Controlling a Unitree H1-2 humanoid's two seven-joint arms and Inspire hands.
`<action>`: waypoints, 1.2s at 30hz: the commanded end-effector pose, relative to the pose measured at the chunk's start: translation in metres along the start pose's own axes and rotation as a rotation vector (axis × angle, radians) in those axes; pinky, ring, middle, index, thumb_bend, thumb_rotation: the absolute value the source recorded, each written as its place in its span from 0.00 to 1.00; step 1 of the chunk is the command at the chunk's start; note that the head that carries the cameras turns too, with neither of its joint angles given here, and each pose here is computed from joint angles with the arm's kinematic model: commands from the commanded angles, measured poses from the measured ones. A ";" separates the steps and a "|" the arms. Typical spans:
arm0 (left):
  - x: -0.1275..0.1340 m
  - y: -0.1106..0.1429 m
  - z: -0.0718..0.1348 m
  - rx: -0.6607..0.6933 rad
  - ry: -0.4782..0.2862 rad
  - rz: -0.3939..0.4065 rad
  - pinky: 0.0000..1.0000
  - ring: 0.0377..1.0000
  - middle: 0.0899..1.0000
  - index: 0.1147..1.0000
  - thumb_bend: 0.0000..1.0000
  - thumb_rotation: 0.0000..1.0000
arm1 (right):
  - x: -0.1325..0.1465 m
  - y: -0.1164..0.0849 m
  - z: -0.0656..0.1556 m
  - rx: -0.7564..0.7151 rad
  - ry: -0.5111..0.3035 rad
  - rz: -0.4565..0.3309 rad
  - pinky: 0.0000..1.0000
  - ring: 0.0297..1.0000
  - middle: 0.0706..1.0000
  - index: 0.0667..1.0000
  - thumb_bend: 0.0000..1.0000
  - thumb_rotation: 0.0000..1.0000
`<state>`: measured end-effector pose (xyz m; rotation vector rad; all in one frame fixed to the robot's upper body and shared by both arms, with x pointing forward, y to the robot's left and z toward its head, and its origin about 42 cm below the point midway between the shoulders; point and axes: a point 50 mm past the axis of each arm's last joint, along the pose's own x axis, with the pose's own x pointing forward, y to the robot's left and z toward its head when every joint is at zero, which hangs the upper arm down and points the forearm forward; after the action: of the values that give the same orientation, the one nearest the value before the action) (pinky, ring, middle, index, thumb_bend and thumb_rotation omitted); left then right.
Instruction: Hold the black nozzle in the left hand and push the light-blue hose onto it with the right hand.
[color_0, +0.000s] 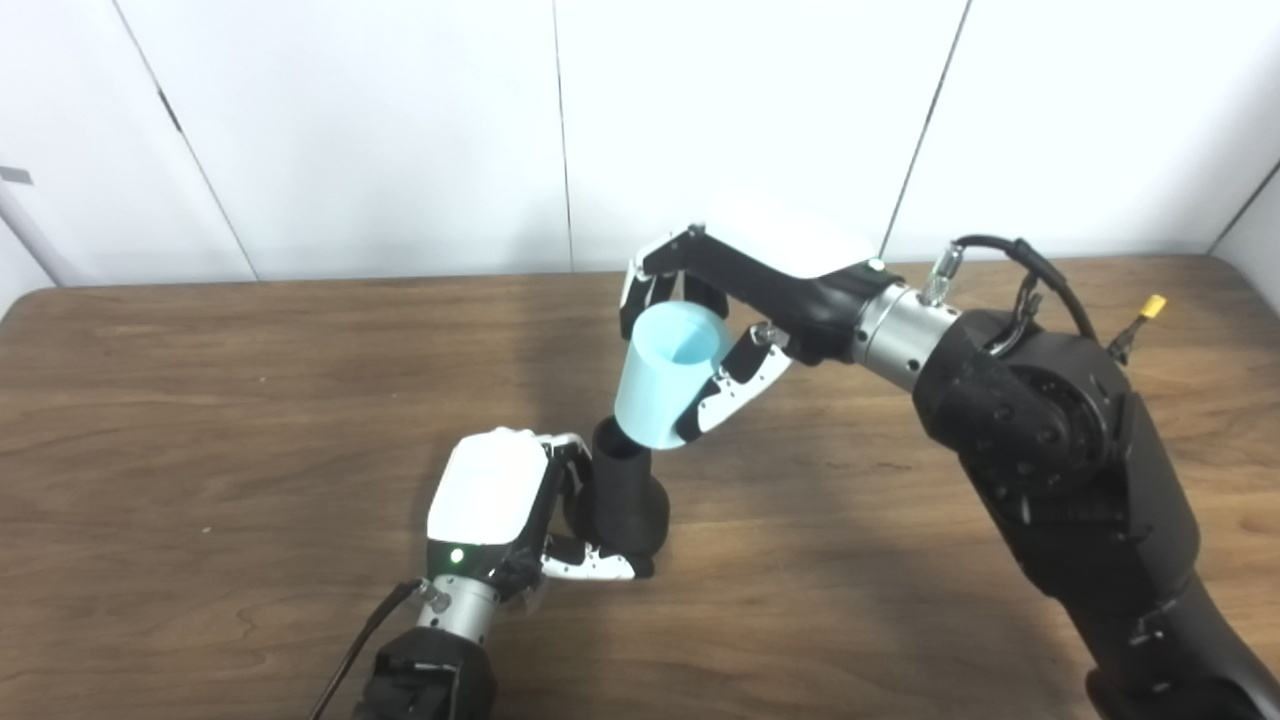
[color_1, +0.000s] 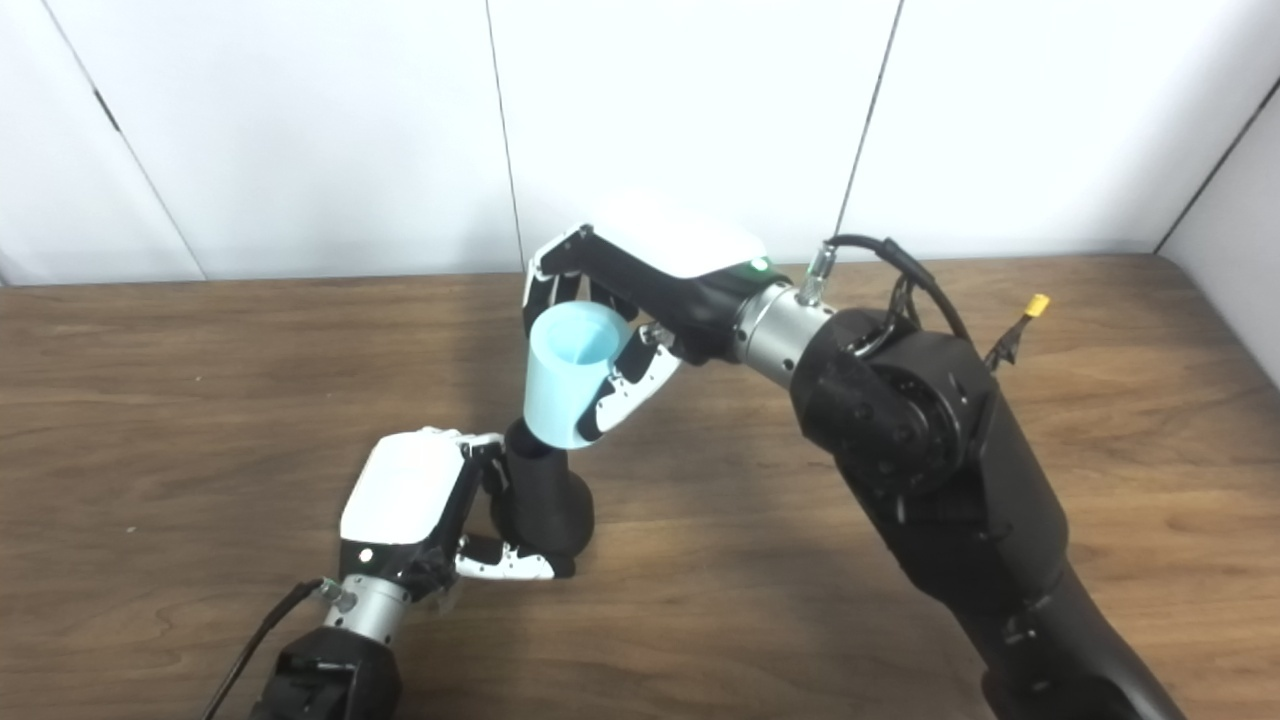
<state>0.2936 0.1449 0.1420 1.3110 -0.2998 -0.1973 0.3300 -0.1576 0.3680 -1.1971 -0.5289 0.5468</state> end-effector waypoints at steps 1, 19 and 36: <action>-0.009 -0.014 0.004 -0.012 -0.014 -0.095 0.70 0.60 0.45 0.42 0.52 0.00 | 0.003 -0.014 0.006 -0.044 -0.035 -0.073 0.35 0.37 0.46 0.49 0.52 0.00; -0.009 -0.013 0.005 -0.009 -0.014 -0.095 0.70 0.59 0.44 0.42 0.52 0.00 | 0.010 -0.006 0.005 -0.031 -0.066 -0.027 0.37 0.38 0.47 0.47 0.52 0.00; -0.009 -0.011 0.008 -0.002 -0.012 -0.104 0.70 0.60 0.46 0.41 0.52 0.00 | 0.009 0.009 0.004 -0.033 -0.058 0.015 0.36 0.37 0.46 0.49 0.52 0.00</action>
<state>0.2919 0.1436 0.1446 1.3144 -0.2914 -0.2061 0.3349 -0.1478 0.3499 -1.2142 -0.5233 0.6183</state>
